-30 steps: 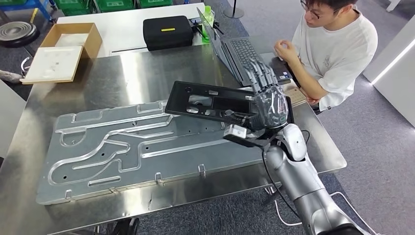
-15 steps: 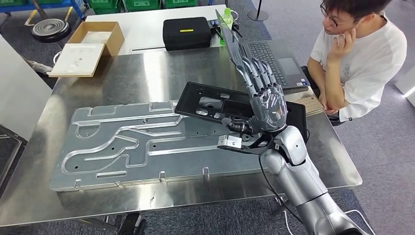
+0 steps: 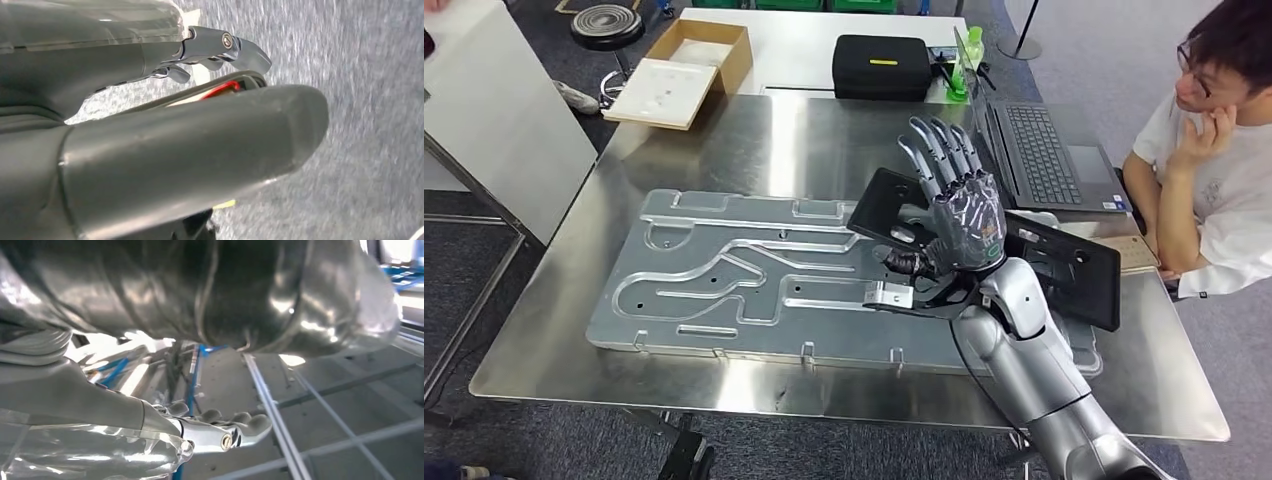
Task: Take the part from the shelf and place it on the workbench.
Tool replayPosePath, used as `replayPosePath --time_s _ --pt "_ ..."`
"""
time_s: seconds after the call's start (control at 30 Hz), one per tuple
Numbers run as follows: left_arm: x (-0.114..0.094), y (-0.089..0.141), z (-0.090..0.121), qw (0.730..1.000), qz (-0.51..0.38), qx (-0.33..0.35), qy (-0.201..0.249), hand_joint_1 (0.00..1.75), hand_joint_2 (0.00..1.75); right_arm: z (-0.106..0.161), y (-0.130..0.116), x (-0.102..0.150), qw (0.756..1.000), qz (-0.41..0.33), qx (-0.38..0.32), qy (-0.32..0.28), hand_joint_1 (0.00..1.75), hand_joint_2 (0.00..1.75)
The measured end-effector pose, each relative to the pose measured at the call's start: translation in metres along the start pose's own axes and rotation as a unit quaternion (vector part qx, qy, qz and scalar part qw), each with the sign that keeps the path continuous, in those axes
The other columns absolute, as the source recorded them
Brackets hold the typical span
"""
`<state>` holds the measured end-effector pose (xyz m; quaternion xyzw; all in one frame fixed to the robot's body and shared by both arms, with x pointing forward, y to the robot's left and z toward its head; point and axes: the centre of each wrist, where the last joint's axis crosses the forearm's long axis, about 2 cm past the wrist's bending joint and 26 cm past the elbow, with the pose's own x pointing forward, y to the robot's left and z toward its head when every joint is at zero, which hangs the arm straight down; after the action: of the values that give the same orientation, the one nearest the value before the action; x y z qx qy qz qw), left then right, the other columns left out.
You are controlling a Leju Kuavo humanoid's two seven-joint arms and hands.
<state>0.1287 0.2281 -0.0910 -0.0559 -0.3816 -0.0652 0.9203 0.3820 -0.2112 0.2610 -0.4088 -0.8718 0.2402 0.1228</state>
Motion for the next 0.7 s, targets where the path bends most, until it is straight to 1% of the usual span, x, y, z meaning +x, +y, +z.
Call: replayPosePath --time_s 0.17,0.5,0.7 --pt "0.0 -0.001 0.0 1.0 0.0 -0.002 0.0 0.0 0.0 0.0 0.0 0.0 1.0 0.001 0.001 -0.001 0.0 0.0" --pt "-0.001 -0.002 0.001 1.0 0.001 -0.002 0.003 0.0 0.0 -0.017 -0.004 0.002 1.0 0.0 -0.009 -0.014 0.0 0.0" --pt "-0.004 -0.002 0.002 1.0 0.002 -0.002 0.008 0.0 0.0 -0.019 -0.005 0.004 1.0 -0.003 -0.008 -0.018 0.0 0.0"
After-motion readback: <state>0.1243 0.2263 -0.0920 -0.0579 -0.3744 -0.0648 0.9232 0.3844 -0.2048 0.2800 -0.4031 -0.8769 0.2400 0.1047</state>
